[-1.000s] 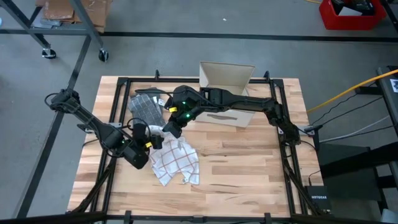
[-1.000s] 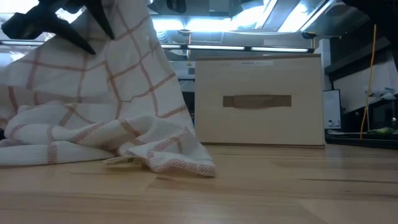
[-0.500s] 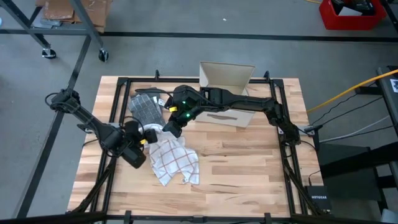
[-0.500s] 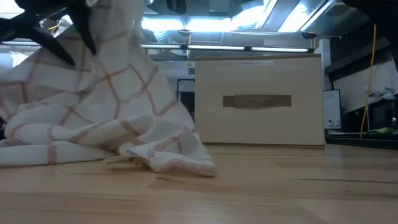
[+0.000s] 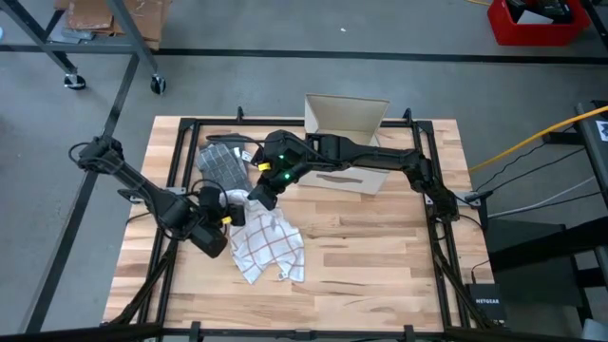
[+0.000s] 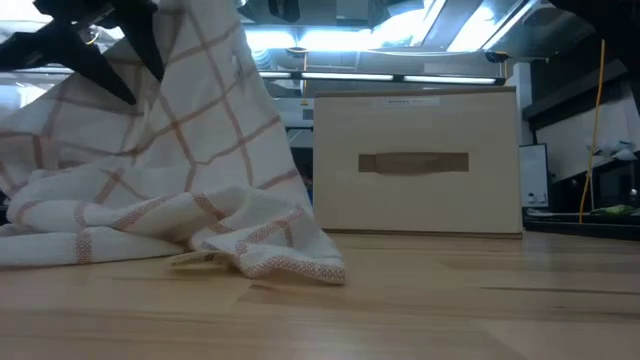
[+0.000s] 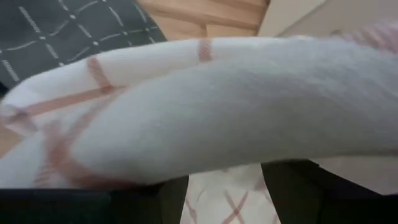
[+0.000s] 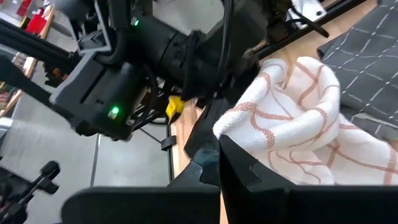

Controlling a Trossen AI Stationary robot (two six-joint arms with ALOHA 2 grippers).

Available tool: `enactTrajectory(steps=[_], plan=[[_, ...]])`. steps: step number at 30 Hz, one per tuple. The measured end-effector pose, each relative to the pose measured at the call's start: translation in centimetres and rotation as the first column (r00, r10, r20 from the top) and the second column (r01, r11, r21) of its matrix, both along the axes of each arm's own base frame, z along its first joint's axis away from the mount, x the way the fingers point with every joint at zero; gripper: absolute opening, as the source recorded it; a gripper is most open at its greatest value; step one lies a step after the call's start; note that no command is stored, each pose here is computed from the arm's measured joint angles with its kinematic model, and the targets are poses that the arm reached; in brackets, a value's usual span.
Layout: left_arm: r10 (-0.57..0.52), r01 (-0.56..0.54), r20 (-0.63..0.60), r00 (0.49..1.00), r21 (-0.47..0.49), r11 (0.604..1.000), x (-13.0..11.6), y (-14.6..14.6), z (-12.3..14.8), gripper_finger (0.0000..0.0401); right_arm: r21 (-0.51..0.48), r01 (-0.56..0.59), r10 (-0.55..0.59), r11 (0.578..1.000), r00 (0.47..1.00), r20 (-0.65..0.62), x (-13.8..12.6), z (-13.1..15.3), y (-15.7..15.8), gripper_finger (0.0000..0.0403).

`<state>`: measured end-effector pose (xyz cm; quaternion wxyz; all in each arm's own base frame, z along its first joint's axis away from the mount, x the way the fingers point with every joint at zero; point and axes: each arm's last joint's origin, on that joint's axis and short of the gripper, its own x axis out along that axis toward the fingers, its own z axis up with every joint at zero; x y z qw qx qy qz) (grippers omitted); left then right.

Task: Fold towel
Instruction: Fold the white towel

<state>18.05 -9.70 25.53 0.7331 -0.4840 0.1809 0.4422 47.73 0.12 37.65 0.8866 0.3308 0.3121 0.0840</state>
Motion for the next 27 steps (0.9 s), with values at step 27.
enactTrajectory(steps=[27], plan=[[0.065,-0.070,-0.093,0.994,-0.051,0.996,3.3,-0.4,-3.3,0.0185,-0.006,0.021,-0.021,1.000,1.000,0.004,0.1,0.0,0.0,0.0000]])
